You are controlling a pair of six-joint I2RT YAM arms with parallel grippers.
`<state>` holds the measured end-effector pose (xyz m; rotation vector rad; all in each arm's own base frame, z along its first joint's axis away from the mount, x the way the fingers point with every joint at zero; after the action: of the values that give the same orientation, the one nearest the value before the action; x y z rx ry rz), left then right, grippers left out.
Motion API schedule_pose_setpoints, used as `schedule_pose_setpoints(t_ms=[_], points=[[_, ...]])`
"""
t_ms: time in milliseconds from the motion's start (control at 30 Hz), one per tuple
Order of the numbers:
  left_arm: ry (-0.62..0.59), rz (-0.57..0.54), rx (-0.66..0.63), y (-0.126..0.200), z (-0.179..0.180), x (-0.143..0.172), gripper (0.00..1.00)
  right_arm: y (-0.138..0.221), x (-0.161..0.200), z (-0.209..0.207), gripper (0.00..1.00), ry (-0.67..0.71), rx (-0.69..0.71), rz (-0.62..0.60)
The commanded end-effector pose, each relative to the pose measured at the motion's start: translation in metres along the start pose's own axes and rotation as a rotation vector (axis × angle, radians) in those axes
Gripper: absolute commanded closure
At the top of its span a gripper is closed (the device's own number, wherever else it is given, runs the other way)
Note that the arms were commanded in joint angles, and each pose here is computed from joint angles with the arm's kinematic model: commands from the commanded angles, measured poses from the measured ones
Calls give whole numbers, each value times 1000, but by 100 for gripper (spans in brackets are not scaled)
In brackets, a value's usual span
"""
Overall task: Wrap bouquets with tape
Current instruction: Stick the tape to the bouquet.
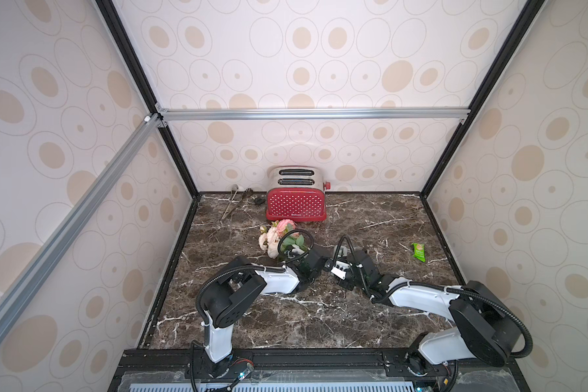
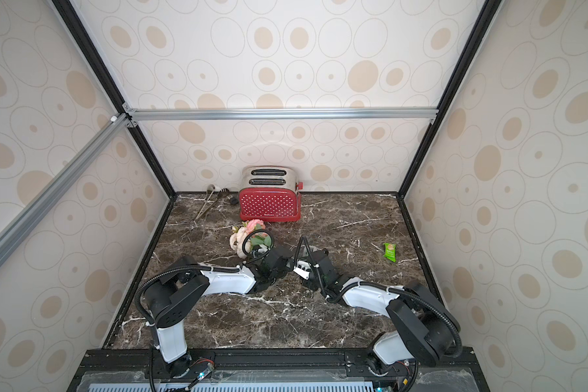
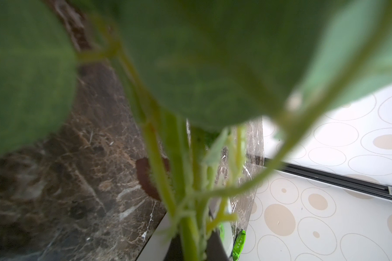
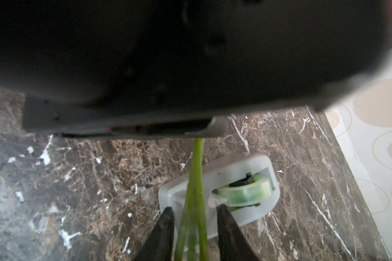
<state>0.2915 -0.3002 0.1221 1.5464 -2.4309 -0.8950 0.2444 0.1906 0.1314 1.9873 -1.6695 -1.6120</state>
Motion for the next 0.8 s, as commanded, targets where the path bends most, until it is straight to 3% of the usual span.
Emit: schedule_pose_setpoints(t_ms=[0,233,433,767], points=[[14,-14,29,7,-12,-5,100,-3,-13,-2,66,73,44,-26],[20,9,20,5,-11,-3,100,-7,-17,6,74,134,47,-28],[19,13,23,5,-11,-2,100,-10,-16,8,73,153,45,-19],[19,12,22,6,-11,-3,100,-9,-13,14,93,161,32,-9]])
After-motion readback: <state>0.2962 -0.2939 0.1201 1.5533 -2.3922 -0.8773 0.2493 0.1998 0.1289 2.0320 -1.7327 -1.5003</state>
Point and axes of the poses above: each gripper's point midway between its finger pads, its own y axis back along the fingers, its own z axis along the line the jaws close on, x = y × z, the point moved 9 cm from there along y, back along the fingers, and after that the axes turned 6 degrees about -y, right-handed, at the moved point
